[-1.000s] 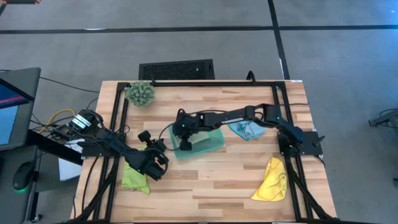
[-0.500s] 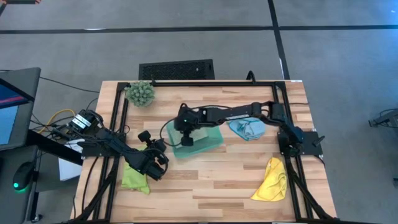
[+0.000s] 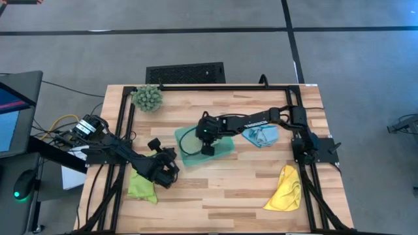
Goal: Fold microfiber towels
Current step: Put the green towel into the bin, then adjust the bin
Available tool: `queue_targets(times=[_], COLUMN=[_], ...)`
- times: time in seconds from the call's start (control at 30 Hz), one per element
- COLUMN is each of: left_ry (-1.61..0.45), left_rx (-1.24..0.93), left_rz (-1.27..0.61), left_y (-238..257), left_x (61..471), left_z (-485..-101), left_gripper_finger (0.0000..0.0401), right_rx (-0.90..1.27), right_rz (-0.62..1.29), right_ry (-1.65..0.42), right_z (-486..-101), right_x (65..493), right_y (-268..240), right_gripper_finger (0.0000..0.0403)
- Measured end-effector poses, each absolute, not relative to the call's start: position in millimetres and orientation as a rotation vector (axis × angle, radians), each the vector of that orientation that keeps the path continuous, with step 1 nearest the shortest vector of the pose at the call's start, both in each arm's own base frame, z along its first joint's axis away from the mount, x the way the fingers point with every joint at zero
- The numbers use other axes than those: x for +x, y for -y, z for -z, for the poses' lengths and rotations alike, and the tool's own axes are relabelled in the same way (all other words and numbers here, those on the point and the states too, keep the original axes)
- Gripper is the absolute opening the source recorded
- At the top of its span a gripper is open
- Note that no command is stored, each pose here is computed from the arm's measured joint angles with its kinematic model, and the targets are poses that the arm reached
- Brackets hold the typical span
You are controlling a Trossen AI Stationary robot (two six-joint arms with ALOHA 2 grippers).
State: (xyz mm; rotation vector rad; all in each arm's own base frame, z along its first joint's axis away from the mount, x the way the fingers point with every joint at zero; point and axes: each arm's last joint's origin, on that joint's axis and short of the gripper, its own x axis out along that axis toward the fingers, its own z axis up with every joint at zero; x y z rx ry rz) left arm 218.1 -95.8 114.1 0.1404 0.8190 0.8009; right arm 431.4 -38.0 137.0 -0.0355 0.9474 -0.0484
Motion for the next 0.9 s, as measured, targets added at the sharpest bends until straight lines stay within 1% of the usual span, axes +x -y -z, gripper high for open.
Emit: queue_targets(times=[0.07,0.17,0.33,0.53,0.6,0.7,0.83,0.9], left_ry=[-0.807,-0.776,-0.813,-0.833,-0.834,-0.823,-0.788,-0.762], left_rx=[0.138,0.159,0.237,0.306,0.345,0.366,0.304,0.256], left_rz=[-0.791,-0.837,-0.887,-0.944,-0.967,-0.998,-0.976,-0.939], left_y=[91,78,59,42,40,38,44,52], left_x=[222,228,237,245,245,240,231,226], left_z=[-111,-110,-113,-119,-124,-136,-154,-162], left_gripper_finger=[0.0000,0.0000,0.0000,0.0000,0.0000,0.0000,0.0000,0.0000], right_rx=[-0.008,0.003,-0.039,-0.071,-0.098,-0.144,-0.205,-0.264], right_rz=[0.064,0.079,0.176,0.212,0.200,0.164,0.084,0.007], right_ry=[-0.924,-0.889,-0.843,-0.870,-0.882,-0.842,-0.861,-0.891], right_z=[-131,-128,-131,-131,-141,-164,-180,-187], right_x=[429,429,432,428,424,421,414,408], right_y=[38,38,43,56,56,46,19,1], right_gripper_finger=[0.0015,0.0015,0.0011,0.0016,0.0015,0.0011,0.0012,0.0017])
